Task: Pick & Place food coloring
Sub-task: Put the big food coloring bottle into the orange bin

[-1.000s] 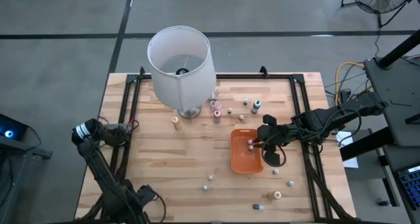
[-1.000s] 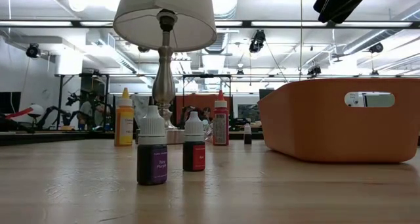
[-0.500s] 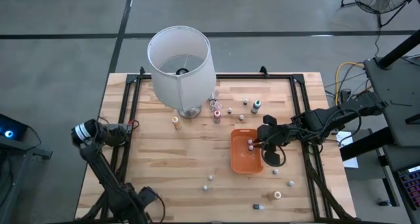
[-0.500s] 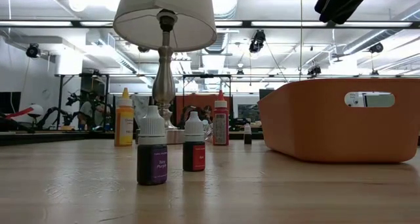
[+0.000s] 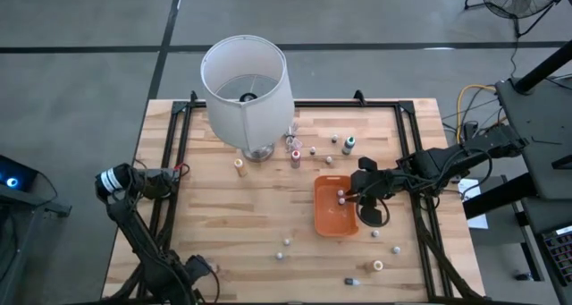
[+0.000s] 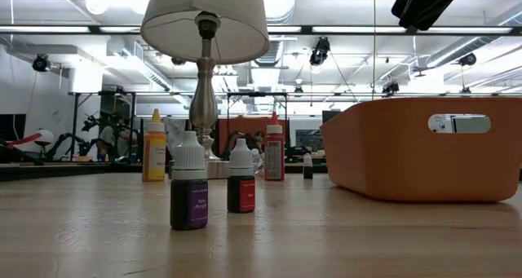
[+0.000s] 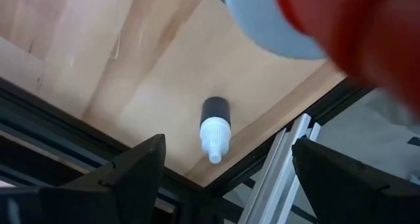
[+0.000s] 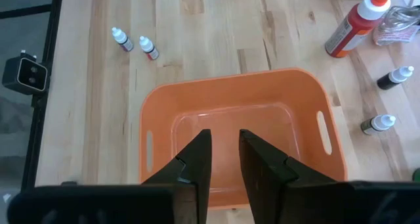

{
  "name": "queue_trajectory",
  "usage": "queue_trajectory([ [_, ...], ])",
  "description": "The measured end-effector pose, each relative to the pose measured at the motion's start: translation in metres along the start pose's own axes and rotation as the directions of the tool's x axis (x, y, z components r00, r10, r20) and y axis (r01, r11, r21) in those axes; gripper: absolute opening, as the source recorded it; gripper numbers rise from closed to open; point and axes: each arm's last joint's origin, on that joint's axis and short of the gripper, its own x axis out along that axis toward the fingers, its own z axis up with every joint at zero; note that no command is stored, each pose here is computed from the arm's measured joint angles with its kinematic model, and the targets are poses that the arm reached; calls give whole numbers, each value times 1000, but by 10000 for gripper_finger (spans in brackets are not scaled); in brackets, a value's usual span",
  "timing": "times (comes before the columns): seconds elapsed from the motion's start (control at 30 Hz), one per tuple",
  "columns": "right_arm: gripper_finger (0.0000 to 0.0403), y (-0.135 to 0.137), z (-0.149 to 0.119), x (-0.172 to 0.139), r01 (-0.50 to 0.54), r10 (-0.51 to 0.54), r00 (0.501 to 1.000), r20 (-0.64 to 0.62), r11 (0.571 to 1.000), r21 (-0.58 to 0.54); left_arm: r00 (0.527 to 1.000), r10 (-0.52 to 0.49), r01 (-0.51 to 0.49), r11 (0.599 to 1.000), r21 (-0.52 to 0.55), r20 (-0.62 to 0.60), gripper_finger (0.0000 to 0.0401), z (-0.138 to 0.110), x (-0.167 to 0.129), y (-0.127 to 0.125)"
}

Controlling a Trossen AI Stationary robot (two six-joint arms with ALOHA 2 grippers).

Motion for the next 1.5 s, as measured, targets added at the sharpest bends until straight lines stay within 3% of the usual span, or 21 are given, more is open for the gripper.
queue_trajectory([
  [0.6, 68, 0, 0, 0, 1, -1, 1000, -2, 999, -32, 999, -42, 42, 999, -26, 21, 300, 5, -16, -7],
  [0.87, 76, 0, 0, 0, 1, -1, 1000, -1, 1000, -32, 988, -68, 74, 996, -41, 138, 300, 11, -24, -10],
  [1.1, 72, 0, 0, 0, 0, 0, 1000, 0, 1000, -31, 966, 24, 9, 992, -127, 256, 300, 19, -31, -2],
  [1.3, 69, 0, 0, 0, 0, 0, 1000, 0, 1000, -31, 928, -4, 64, 987, -149, 373, 300, 30, -35, -5],
  [1.5, 77, 0, 0, 0, 0, 0, 1000, 0, 999, -38, 918, -12, 86, 982, -170, 397, 300, 40, -35, -6],
])
